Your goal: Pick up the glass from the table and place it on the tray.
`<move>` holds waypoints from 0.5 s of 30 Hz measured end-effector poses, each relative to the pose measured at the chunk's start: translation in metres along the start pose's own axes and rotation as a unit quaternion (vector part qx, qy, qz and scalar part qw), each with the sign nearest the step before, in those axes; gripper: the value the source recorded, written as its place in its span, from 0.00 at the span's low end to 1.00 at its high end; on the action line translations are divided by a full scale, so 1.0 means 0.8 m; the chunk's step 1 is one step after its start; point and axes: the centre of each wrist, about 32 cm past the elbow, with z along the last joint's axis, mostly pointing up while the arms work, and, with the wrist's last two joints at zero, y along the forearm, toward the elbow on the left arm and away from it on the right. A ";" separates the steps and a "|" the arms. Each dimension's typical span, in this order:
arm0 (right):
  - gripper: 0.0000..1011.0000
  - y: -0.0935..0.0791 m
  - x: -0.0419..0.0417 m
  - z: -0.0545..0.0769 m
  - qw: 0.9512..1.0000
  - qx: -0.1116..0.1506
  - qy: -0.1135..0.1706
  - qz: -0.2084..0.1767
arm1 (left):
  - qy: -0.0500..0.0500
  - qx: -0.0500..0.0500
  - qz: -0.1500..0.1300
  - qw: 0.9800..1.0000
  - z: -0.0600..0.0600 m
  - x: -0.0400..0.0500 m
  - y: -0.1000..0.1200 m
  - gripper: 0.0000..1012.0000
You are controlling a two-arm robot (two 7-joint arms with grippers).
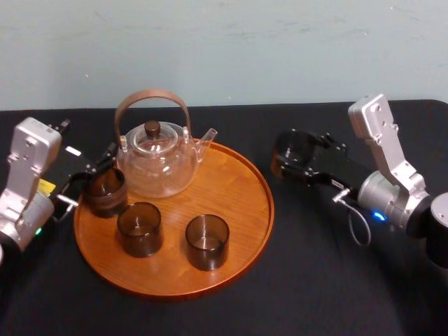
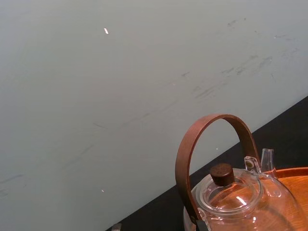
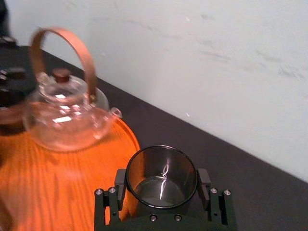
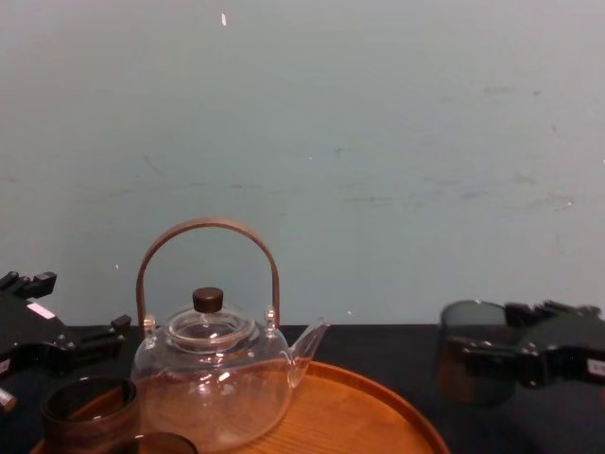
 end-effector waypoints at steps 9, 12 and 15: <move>0.89 0.020 -0.021 0.020 0.999 0.019 -0.014 0.049 | 0.000 0.000 0.000 1.000 0.000 0.000 0.000 0.99; 0.89 0.031 -0.028 0.023 0.998 0.022 -0.016 0.063 | 0.000 0.000 0.000 1.000 0.000 0.000 0.000 0.99; 0.90 0.042 -0.037 0.023 0.997 0.024 -0.018 0.077 | 0.000 0.000 0.000 1.000 0.000 0.000 0.000 0.99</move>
